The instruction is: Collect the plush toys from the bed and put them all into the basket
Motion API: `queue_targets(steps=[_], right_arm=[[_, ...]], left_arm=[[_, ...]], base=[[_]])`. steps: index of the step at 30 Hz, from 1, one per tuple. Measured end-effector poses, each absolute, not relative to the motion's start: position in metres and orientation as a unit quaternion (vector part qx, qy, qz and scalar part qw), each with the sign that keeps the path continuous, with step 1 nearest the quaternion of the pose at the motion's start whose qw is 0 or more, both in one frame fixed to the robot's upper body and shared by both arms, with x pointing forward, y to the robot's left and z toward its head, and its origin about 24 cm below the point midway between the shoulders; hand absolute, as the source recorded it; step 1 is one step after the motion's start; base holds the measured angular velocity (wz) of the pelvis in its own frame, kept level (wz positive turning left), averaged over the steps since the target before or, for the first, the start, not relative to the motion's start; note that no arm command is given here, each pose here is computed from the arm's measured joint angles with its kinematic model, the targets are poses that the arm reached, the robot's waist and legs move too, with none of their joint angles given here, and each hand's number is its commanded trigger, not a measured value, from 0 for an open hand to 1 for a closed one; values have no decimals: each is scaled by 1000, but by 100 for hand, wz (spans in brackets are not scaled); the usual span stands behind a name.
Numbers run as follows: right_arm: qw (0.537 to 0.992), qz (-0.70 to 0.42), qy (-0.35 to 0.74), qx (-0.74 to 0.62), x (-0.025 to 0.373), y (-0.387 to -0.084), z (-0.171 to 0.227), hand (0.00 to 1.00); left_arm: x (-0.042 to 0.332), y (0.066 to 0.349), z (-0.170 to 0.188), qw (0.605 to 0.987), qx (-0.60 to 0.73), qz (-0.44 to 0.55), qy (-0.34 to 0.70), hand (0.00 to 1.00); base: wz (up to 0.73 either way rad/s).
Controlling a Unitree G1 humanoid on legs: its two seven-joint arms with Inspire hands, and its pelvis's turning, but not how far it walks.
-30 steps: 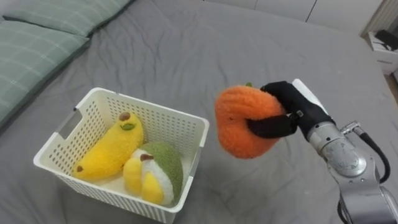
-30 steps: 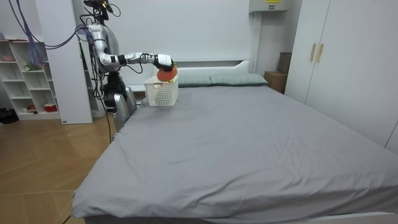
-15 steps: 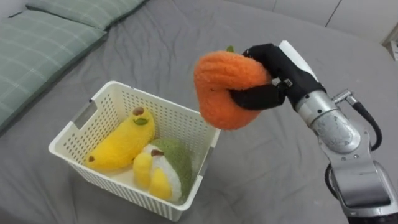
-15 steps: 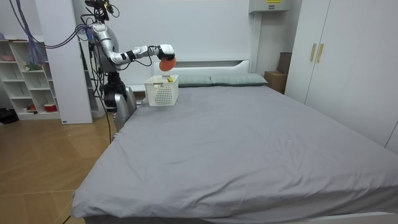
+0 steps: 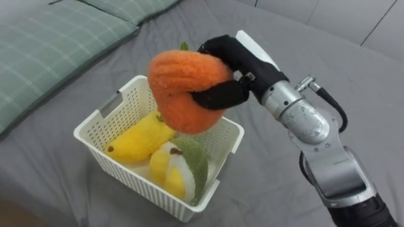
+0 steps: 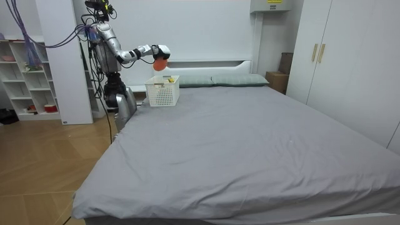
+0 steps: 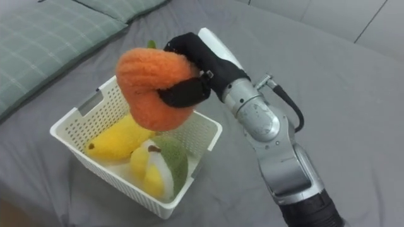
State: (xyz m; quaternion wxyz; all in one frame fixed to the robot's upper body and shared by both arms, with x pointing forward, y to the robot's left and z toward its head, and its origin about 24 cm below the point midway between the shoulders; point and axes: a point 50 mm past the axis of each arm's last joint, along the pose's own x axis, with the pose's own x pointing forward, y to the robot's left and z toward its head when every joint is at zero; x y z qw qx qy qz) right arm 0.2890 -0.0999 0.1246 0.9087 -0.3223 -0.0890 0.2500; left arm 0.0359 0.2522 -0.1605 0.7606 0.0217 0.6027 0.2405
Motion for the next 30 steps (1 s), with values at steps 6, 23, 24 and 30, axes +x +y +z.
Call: queue_targets(steps=[6, 23, 24, 30], right_arm=[[905, 265, -68, -325, 288, -97, 119, 0], [896, 285, -36, -339, 288, -91, 101, 0], [896, 284, -36, -340, 288, -91, 101, 0], [895, 282, -37, -345, 288, -92, 101, 0]], left_arm=[[33, 253, -160, 755, 22, 241, 610, 0], [52, 256, -156, 775, 24, 241, 583, 0], [53, 256, -156, 777, 24, 241, 581, 0], [54, 256, -156, 781, 25, 242, 575, 0]], base=[[8], [1], [0], [0]])
